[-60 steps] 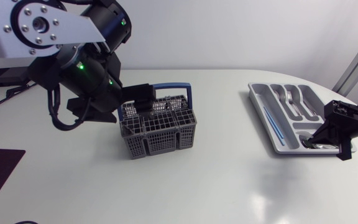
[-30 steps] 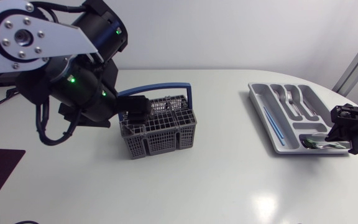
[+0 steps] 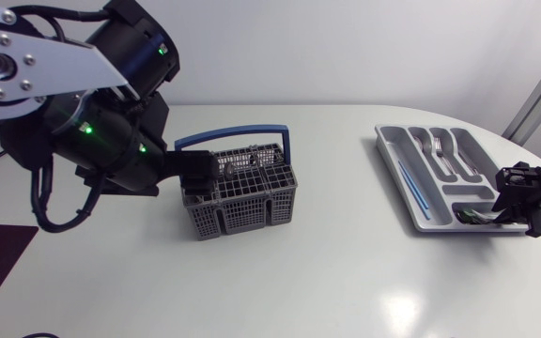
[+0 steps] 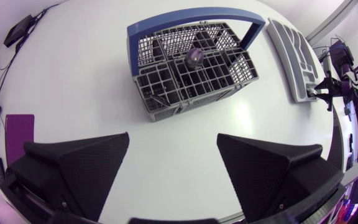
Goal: Unload the cutlery basket into the drawer organizer.
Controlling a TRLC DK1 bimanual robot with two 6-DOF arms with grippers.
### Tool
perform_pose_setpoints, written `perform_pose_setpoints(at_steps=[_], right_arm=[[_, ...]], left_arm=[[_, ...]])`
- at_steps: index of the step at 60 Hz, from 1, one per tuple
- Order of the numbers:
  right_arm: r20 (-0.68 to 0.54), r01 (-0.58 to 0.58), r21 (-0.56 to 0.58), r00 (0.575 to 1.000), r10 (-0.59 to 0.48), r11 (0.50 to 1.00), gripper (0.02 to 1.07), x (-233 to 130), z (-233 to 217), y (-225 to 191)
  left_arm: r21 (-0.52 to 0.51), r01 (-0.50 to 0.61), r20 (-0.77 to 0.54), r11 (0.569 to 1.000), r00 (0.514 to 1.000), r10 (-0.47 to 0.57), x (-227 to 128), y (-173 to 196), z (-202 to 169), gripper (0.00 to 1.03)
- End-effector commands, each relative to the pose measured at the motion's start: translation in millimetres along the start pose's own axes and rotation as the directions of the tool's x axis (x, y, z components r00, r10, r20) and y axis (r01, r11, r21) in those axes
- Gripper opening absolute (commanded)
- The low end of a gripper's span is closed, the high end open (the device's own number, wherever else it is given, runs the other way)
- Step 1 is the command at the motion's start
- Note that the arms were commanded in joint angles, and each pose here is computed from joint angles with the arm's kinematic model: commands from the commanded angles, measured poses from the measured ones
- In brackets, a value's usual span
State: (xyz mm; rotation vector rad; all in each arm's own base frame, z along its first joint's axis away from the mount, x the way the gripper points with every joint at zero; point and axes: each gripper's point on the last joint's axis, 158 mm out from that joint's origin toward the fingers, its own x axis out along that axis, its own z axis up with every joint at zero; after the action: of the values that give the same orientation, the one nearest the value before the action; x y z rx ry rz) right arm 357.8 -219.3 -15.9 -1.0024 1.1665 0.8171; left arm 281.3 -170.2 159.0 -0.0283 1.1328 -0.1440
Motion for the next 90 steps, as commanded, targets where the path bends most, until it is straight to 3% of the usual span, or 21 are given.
perform_pose_setpoints(at_steps=[1,12,19,36,55,71,90], right_arm=[[-0.004,-0.008,-0.03,1.0,0.007,1.0,0.74,1.8,0.9,1.5],[-0.003,0.008,0.009,1.0,-0.008,1.0,0.96,-6.5,7.5,-1.8],[0.009,0.028,0.015,1.0,-0.028,0.999,1.02,-14.5,14.5,-3.5],[0.058,0.121,0.023,0.991,-0.122,0.992,1.02,-51.6,35.4,-10.1],[0.11,0.126,0.069,0.985,-0.134,0.99,1.02,-75.1,79.0,13.7],[0.163,0.125,0.086,0.977,-0.138,0.988,1.02,-91.9,125.4,39.3],[0.222,0.103,0.175,0.965,-0.141,0.979,1.02,-107.8,174.6,67.5]], left_arm=[[0.017,-0.012,-0.014,1.0,1.0,0.012,1.5,4.8,-9.0,0.99],[-0.071,-0.017,-0.016,0.997,1.0,0.016,3.5,6.2,-8.0,0.99],[-0.119,-0.021,-0.018,0.993,1.0,0.019,5.4,6.8,-7.5,0.99],[-0.212,-0.02,-0.018,0.977,1.0,0.016,5.9,5.7,-7.3,0.99],[-0.312,0.008,-0.042,0.95,0.999,-0.022,15.3,-7.5,-9.9,0.96],[-0.44,0.011,-0.075,0.898,0.996,-0.049,24.6,-6.5,-15.7,0.97],[-0.614,-0.016,-0.085,0.789,0.995,-0.046,26.8,-6.7,-19.7,0.97]])
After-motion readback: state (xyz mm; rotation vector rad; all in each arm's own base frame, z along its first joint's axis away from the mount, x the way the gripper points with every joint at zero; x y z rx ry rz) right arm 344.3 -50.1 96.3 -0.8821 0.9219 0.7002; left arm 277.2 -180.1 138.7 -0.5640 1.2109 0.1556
